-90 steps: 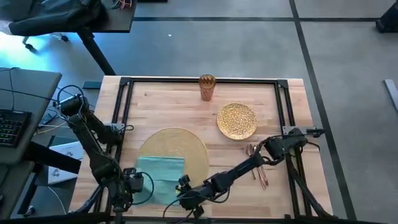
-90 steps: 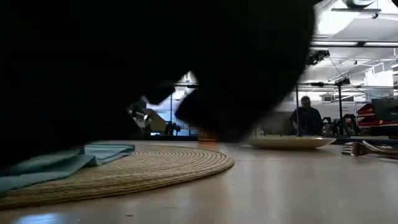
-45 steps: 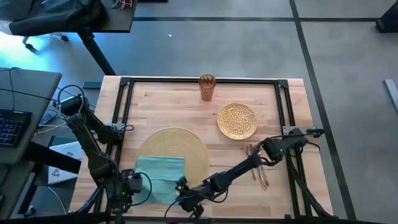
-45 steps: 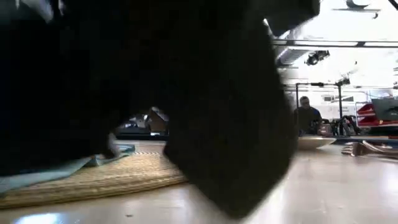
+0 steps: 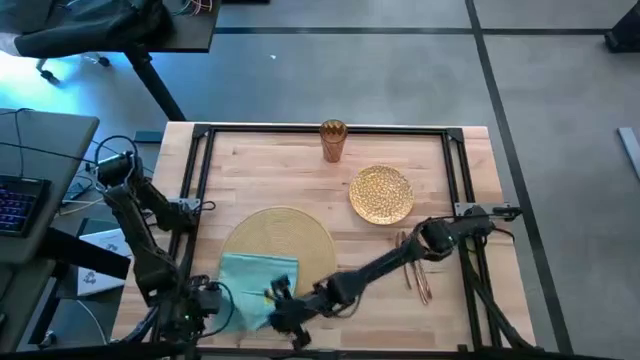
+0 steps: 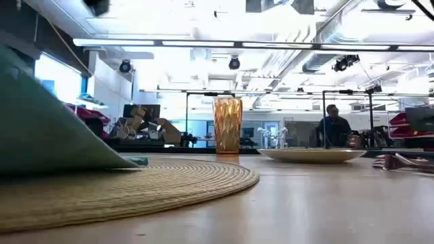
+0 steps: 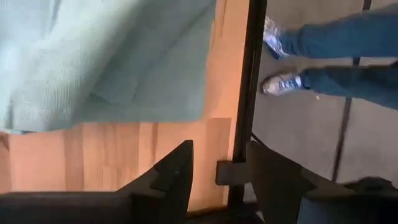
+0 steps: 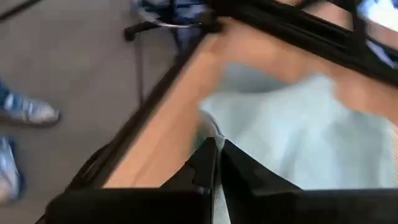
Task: Set table place
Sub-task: Fold the blue table napkin
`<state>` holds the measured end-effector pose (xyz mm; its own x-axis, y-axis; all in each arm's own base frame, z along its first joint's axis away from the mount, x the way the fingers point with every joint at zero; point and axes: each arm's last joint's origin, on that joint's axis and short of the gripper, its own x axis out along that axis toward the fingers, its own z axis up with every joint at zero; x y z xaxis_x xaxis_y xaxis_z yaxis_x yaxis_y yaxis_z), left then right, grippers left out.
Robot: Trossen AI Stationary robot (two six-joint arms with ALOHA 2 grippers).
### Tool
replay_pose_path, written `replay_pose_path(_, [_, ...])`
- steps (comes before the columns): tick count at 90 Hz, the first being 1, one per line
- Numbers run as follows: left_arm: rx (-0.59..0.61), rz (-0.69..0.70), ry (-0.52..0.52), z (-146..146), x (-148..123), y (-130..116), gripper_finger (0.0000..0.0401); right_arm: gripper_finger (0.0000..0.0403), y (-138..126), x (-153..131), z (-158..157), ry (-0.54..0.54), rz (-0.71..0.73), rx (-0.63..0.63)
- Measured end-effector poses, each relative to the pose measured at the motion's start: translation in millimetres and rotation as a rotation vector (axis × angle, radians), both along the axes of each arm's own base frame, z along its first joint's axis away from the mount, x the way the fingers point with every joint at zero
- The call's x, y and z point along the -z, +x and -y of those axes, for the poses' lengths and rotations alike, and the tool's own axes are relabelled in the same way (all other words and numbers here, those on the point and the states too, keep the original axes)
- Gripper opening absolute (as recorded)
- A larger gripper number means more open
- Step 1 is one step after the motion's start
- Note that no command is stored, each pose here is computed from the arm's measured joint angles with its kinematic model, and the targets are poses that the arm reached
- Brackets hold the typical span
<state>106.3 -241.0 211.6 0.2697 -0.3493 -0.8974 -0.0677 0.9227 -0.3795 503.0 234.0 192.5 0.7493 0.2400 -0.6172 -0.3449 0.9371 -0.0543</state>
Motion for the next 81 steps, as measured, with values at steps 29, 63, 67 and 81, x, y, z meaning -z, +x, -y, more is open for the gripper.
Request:
replay_pose_path(29, [-0.112,0.189,0.119,6,24,-2,0.0133,0.0,8,6,30,0.348,-0.233,0.042])
replay_pose_path(63, [0.004,0.163,0.273,21,78,6,0.0134,0.0,7,-23,22,0.468,-0.247,0.068])
replay_pose_path(67, [0.003,0.154,0.275,23,78,8,0.0133,0.0,6,-22,21,0.461,-0.257,0.072])
replay_pose_path(81, [0.013,0.175,0.274,32,60,11,0.0124,0.0,2,-19,18,0.447,-0.299,0.082])
